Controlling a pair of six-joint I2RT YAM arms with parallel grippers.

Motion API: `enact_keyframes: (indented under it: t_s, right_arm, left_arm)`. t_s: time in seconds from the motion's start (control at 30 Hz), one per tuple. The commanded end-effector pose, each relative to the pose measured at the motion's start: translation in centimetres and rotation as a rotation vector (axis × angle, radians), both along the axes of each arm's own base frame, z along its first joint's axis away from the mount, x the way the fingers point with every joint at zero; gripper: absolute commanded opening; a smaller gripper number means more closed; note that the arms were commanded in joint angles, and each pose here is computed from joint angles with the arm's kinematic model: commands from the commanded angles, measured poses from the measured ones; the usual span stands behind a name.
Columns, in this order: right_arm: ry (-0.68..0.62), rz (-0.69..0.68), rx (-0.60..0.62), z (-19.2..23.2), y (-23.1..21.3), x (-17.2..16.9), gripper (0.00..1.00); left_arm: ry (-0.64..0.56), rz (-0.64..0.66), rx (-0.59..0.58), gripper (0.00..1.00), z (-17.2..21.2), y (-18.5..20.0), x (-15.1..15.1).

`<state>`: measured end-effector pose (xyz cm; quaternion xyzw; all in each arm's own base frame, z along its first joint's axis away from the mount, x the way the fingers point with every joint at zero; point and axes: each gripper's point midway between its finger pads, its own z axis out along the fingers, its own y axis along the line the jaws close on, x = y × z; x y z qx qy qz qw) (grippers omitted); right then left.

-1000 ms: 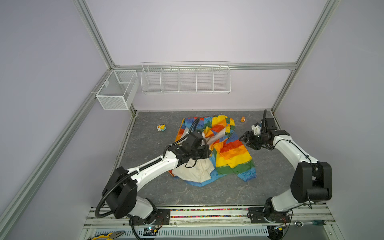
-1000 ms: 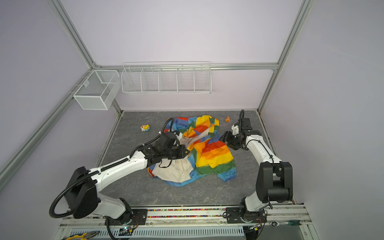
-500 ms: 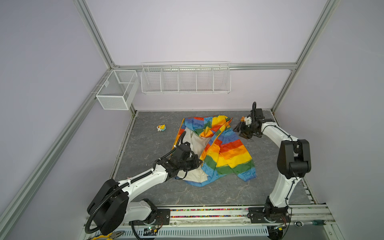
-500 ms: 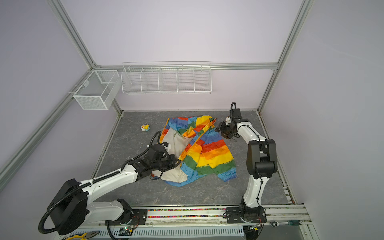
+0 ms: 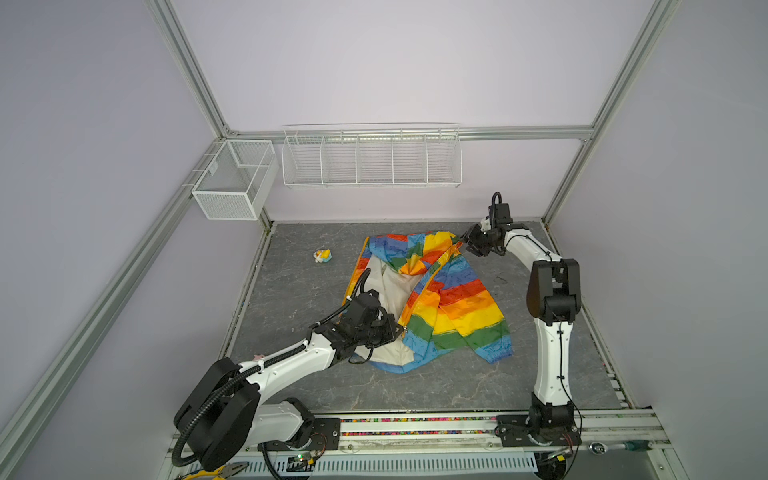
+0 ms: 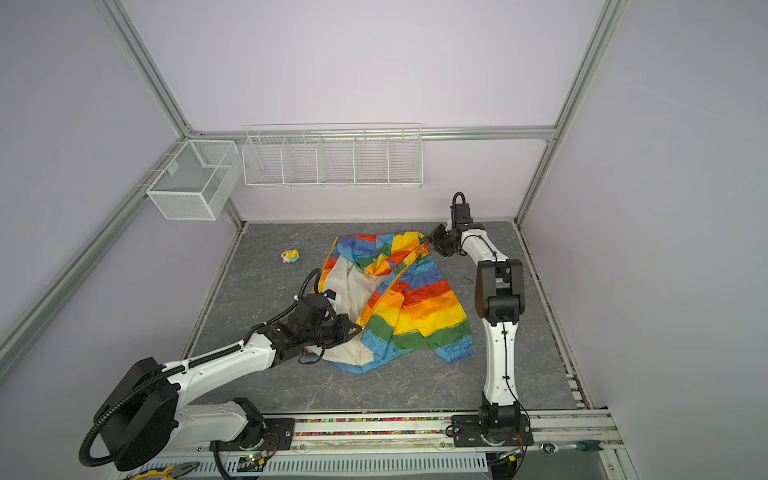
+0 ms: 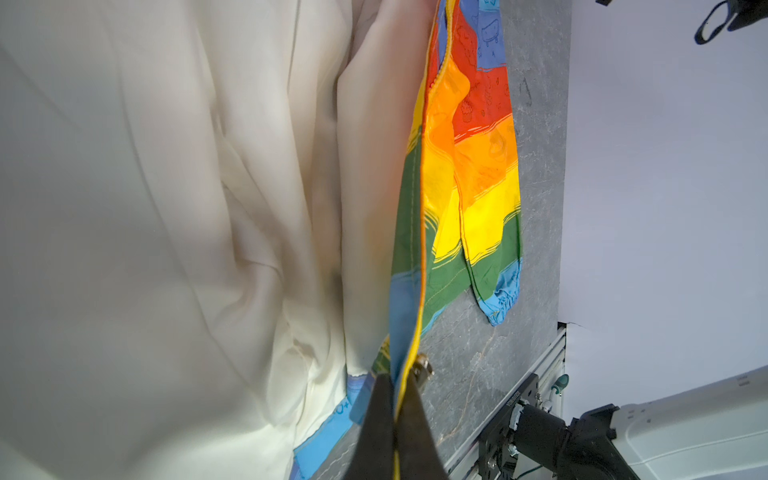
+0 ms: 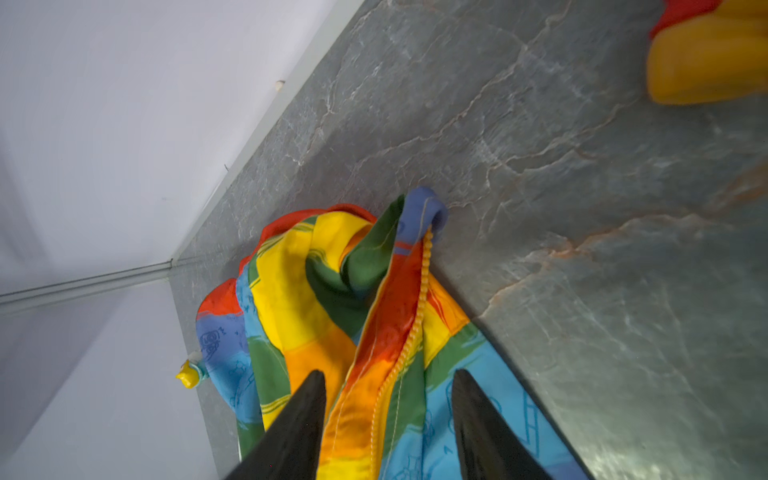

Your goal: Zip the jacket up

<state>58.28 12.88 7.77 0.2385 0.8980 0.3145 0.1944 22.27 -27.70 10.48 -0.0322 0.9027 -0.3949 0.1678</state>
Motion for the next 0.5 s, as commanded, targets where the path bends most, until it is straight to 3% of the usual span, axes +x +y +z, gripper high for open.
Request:
enact_keyframes:
  t_s: [0.0, 0.13, 0.33, 0.47]
  right_arm:
    - [-0.011, -0.028, 0.035, 0.0, 0.5, 1.4, 0.47]
    - [-0.018, -0.027, 0.042, -0.5, 0.7, 2.4, 0.39]
    - [-0.049, -0.016, 0.039, 0.3, 0.5, 3.5, 0.09]
    - [-0.077, -0.002, 0.037, 2.5, -0.2, 3.1, 0.07]
  left_arm:
    - [0.006, -0.003, -0.020, 0.00, 0.1, -0.2, -0.2]
    - [0.014, -0.010, -0.021, 0.00, -0.2, -0.3, -0.3]
    - [0.017, -0.036, -0.019, 0.00, -0.2, -0.4, -0.7]
    - [-0.021, -0.132, 0.031, 0.00, 0.5, -1.7, -1.9]
